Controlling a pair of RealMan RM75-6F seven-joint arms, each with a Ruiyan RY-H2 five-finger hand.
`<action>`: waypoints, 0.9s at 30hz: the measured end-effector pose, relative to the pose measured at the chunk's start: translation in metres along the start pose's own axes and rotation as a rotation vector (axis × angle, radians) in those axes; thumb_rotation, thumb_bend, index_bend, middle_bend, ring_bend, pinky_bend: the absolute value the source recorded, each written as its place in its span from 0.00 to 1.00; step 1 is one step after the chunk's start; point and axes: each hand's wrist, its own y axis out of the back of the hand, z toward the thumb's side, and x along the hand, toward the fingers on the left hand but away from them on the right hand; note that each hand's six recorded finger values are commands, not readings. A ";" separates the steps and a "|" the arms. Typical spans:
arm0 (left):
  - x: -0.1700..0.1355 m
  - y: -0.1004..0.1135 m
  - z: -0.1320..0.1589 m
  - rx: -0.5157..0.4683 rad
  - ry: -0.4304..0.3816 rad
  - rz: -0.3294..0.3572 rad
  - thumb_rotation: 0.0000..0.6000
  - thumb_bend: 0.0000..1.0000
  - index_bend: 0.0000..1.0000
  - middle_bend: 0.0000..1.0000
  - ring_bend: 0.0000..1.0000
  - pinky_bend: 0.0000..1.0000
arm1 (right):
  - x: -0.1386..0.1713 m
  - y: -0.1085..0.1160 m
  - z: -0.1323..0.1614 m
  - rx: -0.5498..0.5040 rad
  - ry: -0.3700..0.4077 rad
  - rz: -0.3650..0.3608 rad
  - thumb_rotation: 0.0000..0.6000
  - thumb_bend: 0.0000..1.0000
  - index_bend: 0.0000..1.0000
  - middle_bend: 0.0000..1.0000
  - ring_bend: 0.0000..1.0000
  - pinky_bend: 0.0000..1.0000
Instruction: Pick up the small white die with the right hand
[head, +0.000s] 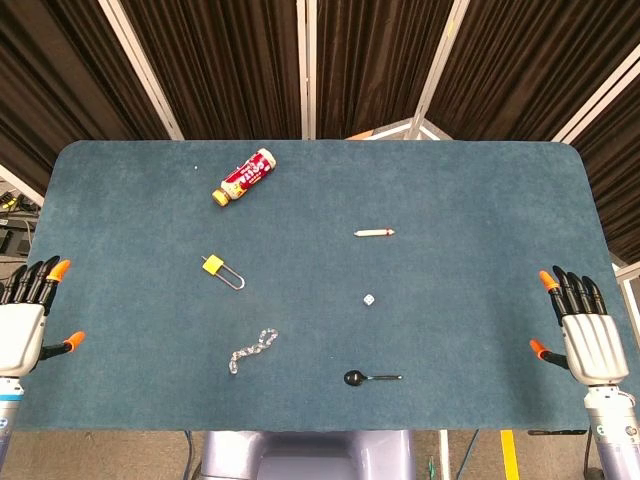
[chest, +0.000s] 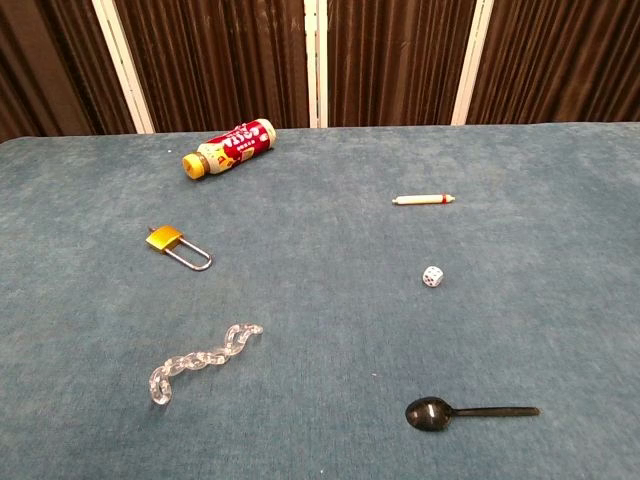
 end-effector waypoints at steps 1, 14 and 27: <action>0.000 0.000 0.000 0.000 0.000 0.000 1.00 0.12 0.00 0.00 0.00 0.00 | 0.000 0.000 0.000 0.000 0.001 -0.001 1.00 0.05 0.00 0.00 0.00 0.00; -0.001 0.004 -0.003 -0.012 0.011 0.012 1.00 0.12 0.00 0.00 0.00 0.00 | -0.002 0.001 0.015 -0.024 0.048 0.000 1.00 0.06 0.01 0.00 0.00 0.00; 0.004 0.002 -0.012 -0.025 0.037 -0.003 1.00 0.12 0.00 0.00 0.00 0.00 | -0.057 -0.008 0.095 -0.053 0.223 0.037 1.00 0.13 0.29 0.05 0.00 0.00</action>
